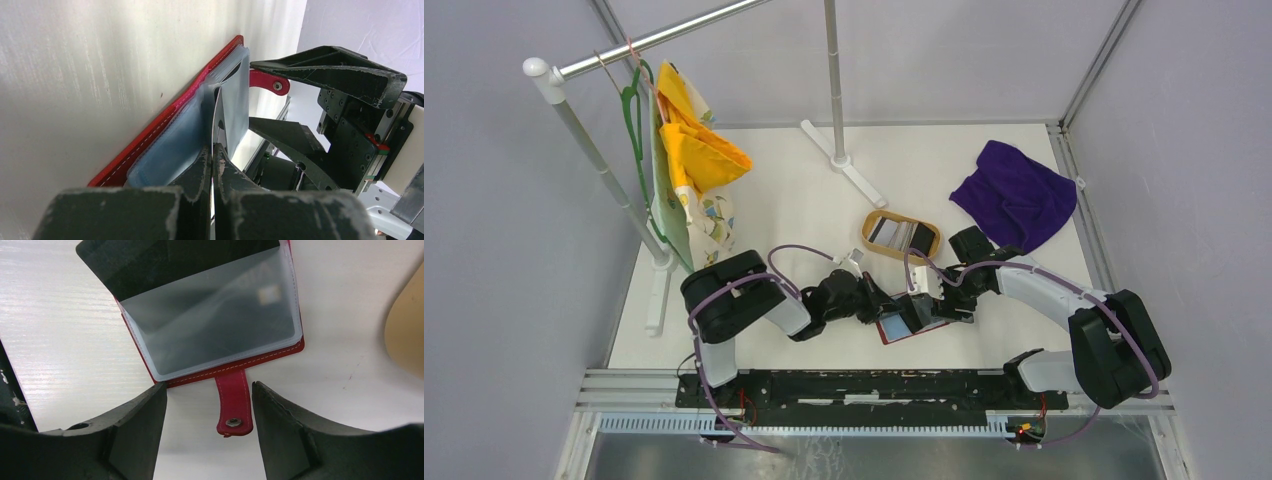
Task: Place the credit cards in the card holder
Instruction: Insert the credit card into the card holder.
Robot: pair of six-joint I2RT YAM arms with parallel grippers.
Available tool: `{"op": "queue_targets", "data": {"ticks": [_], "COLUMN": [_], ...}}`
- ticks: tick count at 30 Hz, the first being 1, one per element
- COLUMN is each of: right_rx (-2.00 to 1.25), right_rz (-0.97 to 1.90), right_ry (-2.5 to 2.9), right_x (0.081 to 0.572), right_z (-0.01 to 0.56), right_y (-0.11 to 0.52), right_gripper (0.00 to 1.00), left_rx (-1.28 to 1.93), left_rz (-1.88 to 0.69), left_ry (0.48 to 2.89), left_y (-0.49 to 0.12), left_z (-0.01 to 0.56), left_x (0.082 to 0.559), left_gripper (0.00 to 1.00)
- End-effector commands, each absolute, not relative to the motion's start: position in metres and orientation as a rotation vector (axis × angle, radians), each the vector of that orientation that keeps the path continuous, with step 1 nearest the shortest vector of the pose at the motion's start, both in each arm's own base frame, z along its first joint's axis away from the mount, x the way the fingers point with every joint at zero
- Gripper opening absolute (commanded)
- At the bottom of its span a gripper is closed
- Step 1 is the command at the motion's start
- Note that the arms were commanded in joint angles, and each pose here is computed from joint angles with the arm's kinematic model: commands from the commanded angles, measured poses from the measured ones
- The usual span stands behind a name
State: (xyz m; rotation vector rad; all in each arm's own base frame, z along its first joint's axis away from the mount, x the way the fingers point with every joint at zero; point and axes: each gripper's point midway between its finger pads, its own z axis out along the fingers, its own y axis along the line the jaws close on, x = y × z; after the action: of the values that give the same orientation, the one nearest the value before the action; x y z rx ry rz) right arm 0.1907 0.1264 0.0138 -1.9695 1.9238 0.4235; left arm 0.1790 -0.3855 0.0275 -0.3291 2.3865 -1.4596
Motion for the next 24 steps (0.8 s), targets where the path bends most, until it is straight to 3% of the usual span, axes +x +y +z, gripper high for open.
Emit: {"op": "queue_targets", "data": {"ticks": [1, 12, 19, 24], "right_rx": [-2.002, -1.977, -1.905, -1.939], "right_rz": [0.429, 0.42, 0.435, 0.561], "right_ry": [1.951, 1.897, 1.706, 1.408], "right_x": [0.183, 0.189, 0.201, 0.18], "right_z": [0.008, 0.019, 0.06, 0.088], "right_y": [0.12, 0.128, 0.153, 0.19], "right_gripper": [0.69, 0.72, 0.73, 0.71], "left_rx": [-0.325, -0.294, -0.279, -0.275], "left_rz": [-1.473, -1.564, -1.54, -1.56], "left_ry": [2.448, 2.424, 2.439, 2.436], "left_y": [-0.389, -0.4, -0.399, -0.401], "left_z": [0.019, 0.017, 0.01, 0.01], "left_x": [0.173, 0.175, 0.176, 0.176], "left_gripper": [0.02, 0.03, 0.08, 0.11]}}
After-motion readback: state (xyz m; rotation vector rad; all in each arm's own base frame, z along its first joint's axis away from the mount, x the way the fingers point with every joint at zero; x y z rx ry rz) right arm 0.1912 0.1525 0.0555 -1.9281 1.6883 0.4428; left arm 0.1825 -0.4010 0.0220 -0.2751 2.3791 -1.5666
